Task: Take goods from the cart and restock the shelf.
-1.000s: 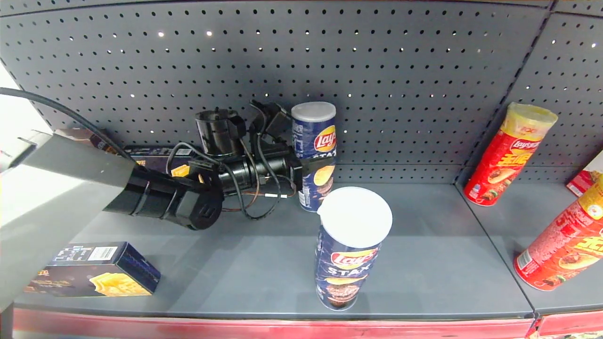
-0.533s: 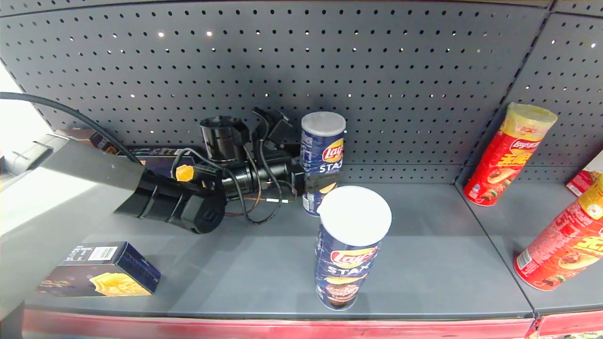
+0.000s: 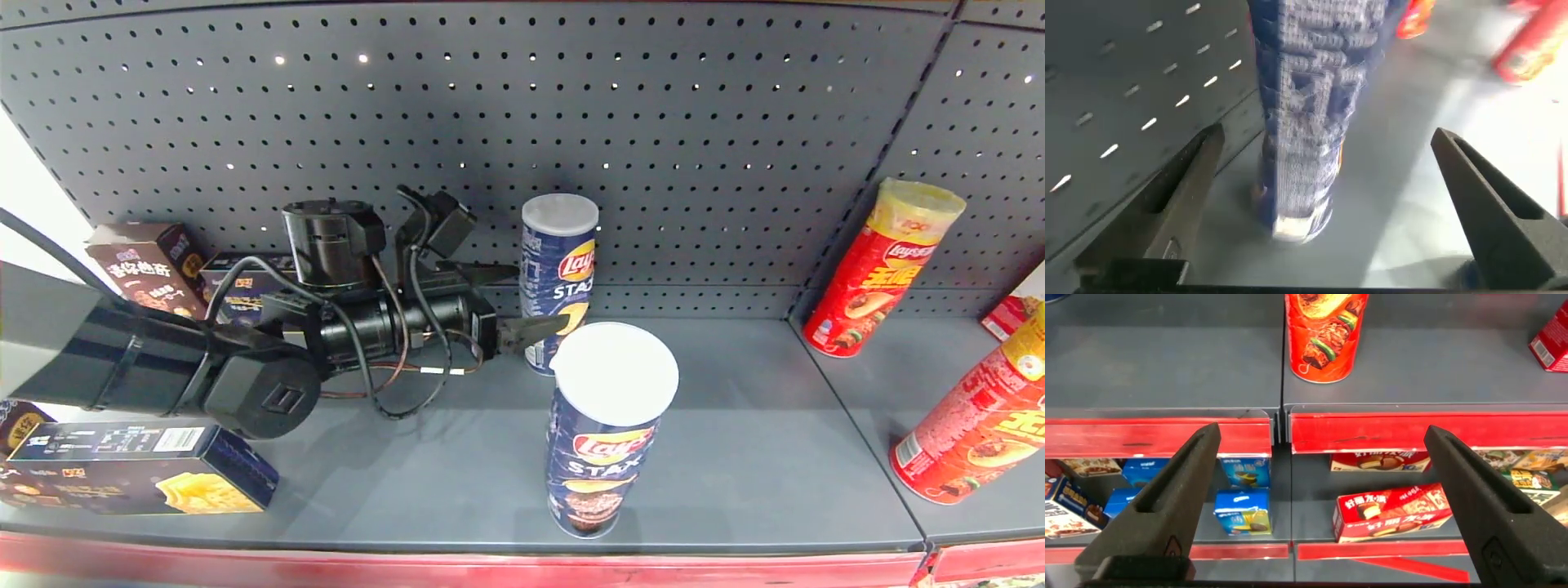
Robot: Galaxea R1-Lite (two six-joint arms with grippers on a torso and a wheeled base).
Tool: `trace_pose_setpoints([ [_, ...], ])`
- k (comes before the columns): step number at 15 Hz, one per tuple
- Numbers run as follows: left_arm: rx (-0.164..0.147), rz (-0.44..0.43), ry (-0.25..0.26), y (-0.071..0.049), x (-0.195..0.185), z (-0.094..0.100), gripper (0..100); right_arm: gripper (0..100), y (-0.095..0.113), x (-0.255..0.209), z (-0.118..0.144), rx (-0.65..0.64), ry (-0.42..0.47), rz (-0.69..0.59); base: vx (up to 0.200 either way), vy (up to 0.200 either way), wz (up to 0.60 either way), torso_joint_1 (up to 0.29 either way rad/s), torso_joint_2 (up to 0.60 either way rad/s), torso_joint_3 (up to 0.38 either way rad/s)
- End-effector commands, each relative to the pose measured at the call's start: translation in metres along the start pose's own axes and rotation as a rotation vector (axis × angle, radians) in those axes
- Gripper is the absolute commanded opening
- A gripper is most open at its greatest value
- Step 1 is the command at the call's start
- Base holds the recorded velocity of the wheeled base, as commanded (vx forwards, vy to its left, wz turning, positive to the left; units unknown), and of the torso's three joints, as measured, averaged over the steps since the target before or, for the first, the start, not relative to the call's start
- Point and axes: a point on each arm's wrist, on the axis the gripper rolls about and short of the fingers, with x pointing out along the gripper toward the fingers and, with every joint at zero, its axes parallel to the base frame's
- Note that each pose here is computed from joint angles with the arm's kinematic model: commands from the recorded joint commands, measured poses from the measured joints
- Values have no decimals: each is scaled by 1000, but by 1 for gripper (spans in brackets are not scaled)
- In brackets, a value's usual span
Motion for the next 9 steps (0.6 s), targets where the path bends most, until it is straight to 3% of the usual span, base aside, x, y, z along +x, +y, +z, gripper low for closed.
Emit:
trace_pose_setpoints([
  [1,25,58,1,-7,-7,6,100,100,0,0,0,0,3,0,0,0,0,0,0,0],
  [5,51,162,57,-2,-7,3,100,100,0,0,0,0,3,0,0,0,0,0,0,0],
  [9,65,279,71,8,4,2,100,100,0,0,0,0,3,0,0,0,0,0,0,0],
])
